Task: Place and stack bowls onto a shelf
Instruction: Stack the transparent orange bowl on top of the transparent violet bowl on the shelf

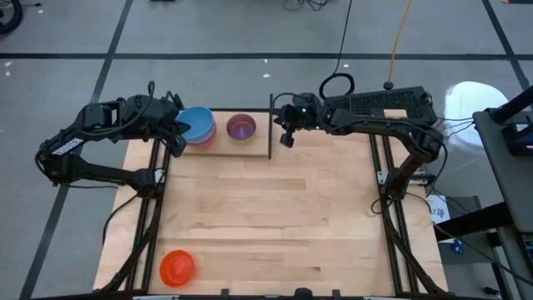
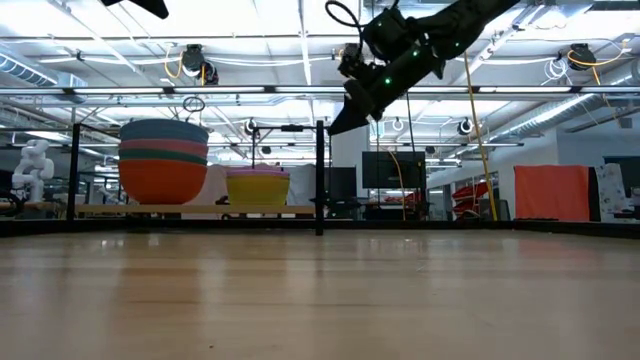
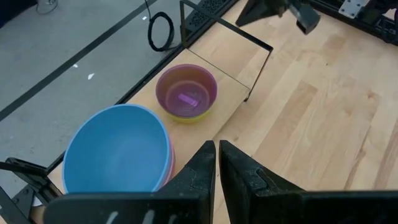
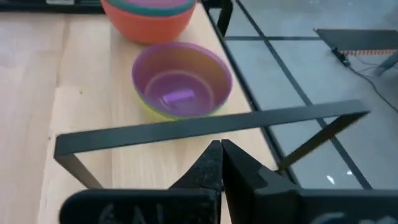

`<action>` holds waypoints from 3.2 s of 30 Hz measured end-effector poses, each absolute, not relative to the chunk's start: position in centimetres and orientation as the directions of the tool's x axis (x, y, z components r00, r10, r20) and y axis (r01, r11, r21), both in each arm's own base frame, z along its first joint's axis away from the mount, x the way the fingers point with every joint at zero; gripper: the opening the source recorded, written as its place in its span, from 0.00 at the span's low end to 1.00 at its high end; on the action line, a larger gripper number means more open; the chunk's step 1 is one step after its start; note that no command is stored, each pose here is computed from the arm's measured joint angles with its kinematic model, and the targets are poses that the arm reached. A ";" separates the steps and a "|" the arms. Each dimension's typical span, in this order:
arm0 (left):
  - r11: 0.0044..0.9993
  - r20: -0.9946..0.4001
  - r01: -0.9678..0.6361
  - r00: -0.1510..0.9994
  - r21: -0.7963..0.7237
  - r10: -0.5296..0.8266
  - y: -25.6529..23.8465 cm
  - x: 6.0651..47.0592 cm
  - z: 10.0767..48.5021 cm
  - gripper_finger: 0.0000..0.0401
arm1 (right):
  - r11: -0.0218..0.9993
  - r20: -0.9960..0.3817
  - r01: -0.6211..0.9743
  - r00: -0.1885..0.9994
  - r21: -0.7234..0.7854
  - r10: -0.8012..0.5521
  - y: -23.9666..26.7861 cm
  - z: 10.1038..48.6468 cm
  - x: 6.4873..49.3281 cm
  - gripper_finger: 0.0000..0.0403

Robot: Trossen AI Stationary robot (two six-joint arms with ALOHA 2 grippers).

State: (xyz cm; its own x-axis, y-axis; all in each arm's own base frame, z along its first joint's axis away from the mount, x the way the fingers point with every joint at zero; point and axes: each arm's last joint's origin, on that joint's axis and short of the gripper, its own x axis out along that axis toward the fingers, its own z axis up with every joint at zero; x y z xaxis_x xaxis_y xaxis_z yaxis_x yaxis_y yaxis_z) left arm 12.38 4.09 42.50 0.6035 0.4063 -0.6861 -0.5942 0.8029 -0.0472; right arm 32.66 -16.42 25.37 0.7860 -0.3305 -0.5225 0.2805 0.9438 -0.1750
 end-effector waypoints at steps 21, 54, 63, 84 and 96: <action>0.809 -0.686 -0.587 0.603 -0.037 0.406 4.1 12.4 42.5 0.06 | 0.966 -0.452 0.220 0.854 -0.138 -0.259 -17.9 25.3 33.4 0.00; 0.720 -0.910 -0.559 0.297 -0.411 -0.289 -3.9 13.4 39.3 0.04 | 0.925 -0.331 0.148 0.905 -0.349 -0.269 -6.6 38.9 20.8 0.00; 0.789 -0.957 -0.542 0.159 -0.290 -0.242 -7.1 16.1 37.6 0.05 | 0.912 -0.324 0.133 0.907 -0.388 -0.271 -6.5 39.1 20.4 0.00; 0.891 -0.949 -0.409 -0.151 -0.197 -0.278 -12.3 17.5 28.8 0.02 | 0.920 -0.323 0.145 0.907 -0.364 -0.271 -6.5 39.1 20.5 0.00; 0.828 -0.911 -0.418 0.000 -0.374 -0.412 -15.7 17.7 23.7 0.16 | 0.933 -0.320 0.160 0.909 -0.323 -0.267 -6.5 39.1 20.5 0.00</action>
